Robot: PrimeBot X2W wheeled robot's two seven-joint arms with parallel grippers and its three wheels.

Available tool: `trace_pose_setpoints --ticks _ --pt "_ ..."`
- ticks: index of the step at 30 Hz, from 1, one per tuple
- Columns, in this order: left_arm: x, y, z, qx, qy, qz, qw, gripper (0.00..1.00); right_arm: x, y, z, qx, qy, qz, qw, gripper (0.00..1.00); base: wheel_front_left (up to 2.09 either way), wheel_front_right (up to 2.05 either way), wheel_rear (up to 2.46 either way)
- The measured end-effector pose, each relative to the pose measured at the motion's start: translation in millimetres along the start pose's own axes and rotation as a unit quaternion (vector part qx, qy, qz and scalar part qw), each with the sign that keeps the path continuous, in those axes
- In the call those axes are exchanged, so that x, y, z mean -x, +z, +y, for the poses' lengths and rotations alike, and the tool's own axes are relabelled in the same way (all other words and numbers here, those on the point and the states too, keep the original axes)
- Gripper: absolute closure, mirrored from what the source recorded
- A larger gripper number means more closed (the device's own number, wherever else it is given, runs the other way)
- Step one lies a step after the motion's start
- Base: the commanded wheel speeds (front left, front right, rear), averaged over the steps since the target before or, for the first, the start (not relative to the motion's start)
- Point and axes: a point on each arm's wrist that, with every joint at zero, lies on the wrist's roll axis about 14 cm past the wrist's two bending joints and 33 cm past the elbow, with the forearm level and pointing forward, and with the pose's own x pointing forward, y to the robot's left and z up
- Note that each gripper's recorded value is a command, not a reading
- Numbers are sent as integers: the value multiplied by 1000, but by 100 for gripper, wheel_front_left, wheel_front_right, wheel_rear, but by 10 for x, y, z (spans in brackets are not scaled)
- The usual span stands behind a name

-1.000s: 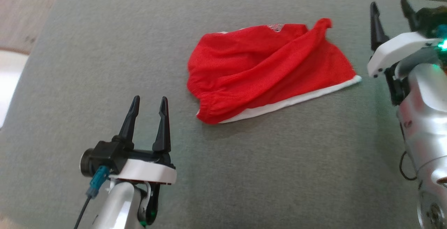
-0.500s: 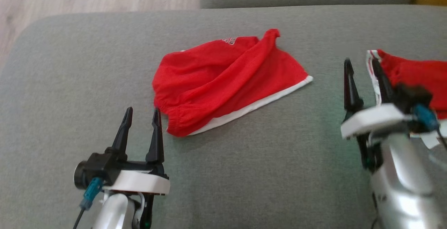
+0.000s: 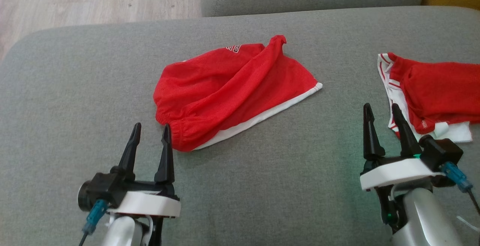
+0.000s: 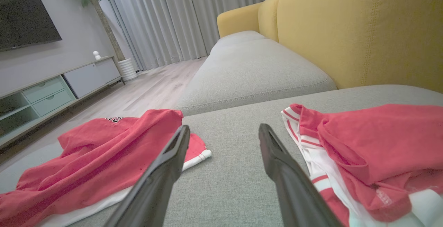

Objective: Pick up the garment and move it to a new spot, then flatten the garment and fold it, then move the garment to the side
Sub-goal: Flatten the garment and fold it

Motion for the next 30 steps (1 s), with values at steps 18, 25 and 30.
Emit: trace_pose_setpoints --ticks 18,25,30 --pt "123 -1102 -45 -61 -49 186 979 0 -67 -119 -103 2 -11 14 1000 0 0 0 0" --pt "-80 -1155 26 -76 -38 195 977 0 -83 -178 -170 2 -20 22 1000 0 0 0 0" --pt "-221 -1075 66 -81 -28 180 980 0 -116 -182 -186 3 -21 22 1000 0 0 0 0"
